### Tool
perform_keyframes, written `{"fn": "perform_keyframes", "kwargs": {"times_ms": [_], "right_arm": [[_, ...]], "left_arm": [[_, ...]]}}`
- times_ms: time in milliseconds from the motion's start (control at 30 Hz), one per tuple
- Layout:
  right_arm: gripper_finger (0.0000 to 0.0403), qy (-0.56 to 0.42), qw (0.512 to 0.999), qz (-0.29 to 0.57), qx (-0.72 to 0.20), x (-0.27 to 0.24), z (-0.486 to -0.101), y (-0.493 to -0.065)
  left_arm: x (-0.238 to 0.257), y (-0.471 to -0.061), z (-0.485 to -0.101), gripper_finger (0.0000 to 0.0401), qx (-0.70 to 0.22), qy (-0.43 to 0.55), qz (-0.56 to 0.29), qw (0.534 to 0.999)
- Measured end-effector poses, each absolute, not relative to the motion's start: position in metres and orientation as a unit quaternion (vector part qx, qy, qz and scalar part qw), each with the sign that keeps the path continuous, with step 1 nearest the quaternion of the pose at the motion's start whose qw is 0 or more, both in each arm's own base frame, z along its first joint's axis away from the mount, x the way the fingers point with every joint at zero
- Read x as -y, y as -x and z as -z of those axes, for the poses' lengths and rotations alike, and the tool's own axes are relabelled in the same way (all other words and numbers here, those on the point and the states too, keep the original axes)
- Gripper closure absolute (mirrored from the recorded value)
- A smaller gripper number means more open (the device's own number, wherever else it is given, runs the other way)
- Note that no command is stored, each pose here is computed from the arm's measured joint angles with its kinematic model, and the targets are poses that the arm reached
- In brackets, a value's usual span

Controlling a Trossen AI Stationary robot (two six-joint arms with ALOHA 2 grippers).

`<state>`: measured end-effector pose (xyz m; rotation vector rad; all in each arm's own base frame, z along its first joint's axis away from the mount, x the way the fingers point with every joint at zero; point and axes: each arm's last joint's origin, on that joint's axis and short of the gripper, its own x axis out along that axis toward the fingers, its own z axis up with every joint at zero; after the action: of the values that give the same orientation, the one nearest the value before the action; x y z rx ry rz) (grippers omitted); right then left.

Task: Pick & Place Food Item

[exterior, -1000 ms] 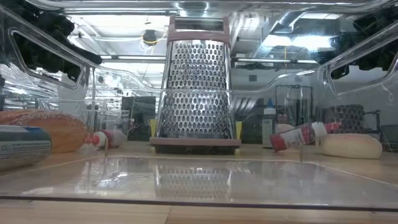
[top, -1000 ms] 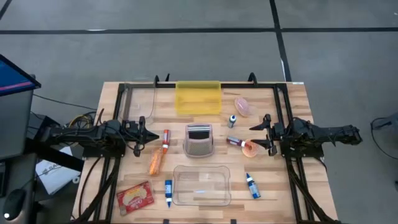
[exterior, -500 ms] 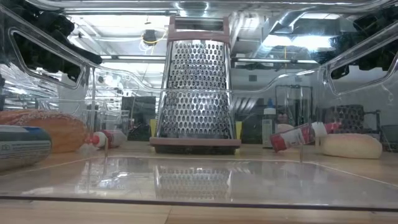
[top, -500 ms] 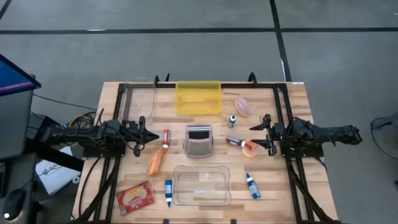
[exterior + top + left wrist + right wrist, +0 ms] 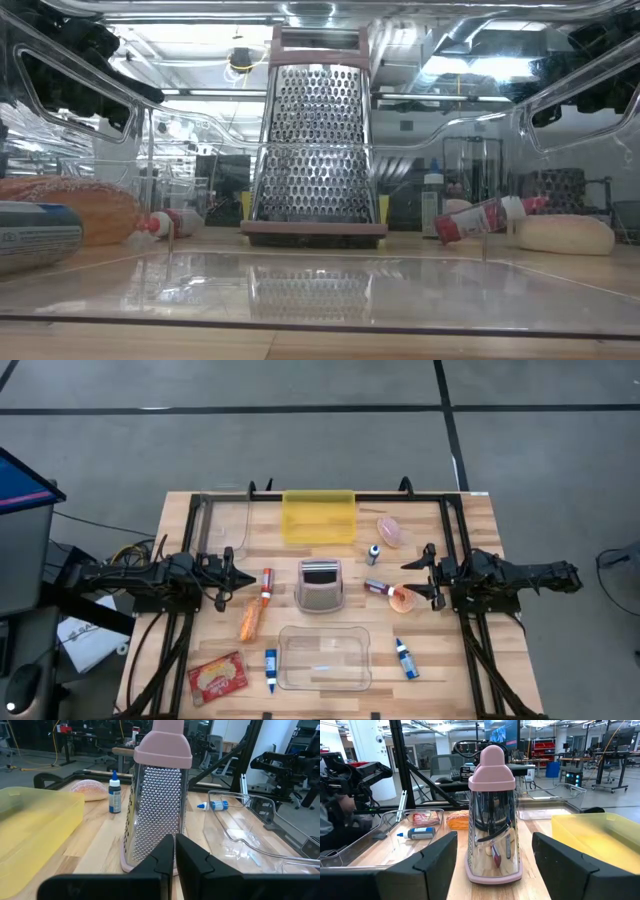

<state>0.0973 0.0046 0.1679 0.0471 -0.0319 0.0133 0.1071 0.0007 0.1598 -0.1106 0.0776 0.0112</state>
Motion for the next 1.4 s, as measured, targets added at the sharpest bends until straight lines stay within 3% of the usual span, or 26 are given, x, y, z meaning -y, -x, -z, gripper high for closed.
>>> {"fn": "perform_keyframes", "kwargs": {"times_ms": [333,500,667,967,1167,1300,1400], "right_arm": [[0.0154,-0.023,1.0,-0.007,0.015,-0.005,-0.168,-0.097],[0.0154,0.065,0.997,0.03,0.016,0.0,-0.173,-0.096],[0.0154,0.05,0.998,0.042,0.023,0.003,-0.175,-0.096],[0.0154,0.115,0.991,0.073,0.019,0.006,-0.176,-0.096],[0.0154,-0.034,0.995,0.074,0.062,0.006,-0.183,-0.095],[0.0154,-0.203,0.971,0.059,0.115,0.006,-0.191,-0.093],[0.0154,-0.272,0.955,0.021,0.113,0.004,-0.192,-0.094]], "left_arm": [[-0.001,-0.107,-0.16,0.0389,-0.039,0.055,-0.006,0.998],[-0.001,-0.107,-0.16,0.0389,-0.039,0.055,-0.006,0.998],[-0.001,-0.107,-0.16,0.0389,-0.039,0.055,-0.006,0.998],[-0.001,-0.107,-0.16,0.0389,-0.039,0.055,-0.005,0.998],[-0.001,-0.107,-0.16,0.0389,-0.039,0.055,-0.006,0.998],[-0.001,-0.107,-0.16,0.0389,-0.039,0.055,-0.005,0.998],[-0.001,-0.107,-0.16,0.0389,-0.039,0.055,-0.006,0.998]]}}
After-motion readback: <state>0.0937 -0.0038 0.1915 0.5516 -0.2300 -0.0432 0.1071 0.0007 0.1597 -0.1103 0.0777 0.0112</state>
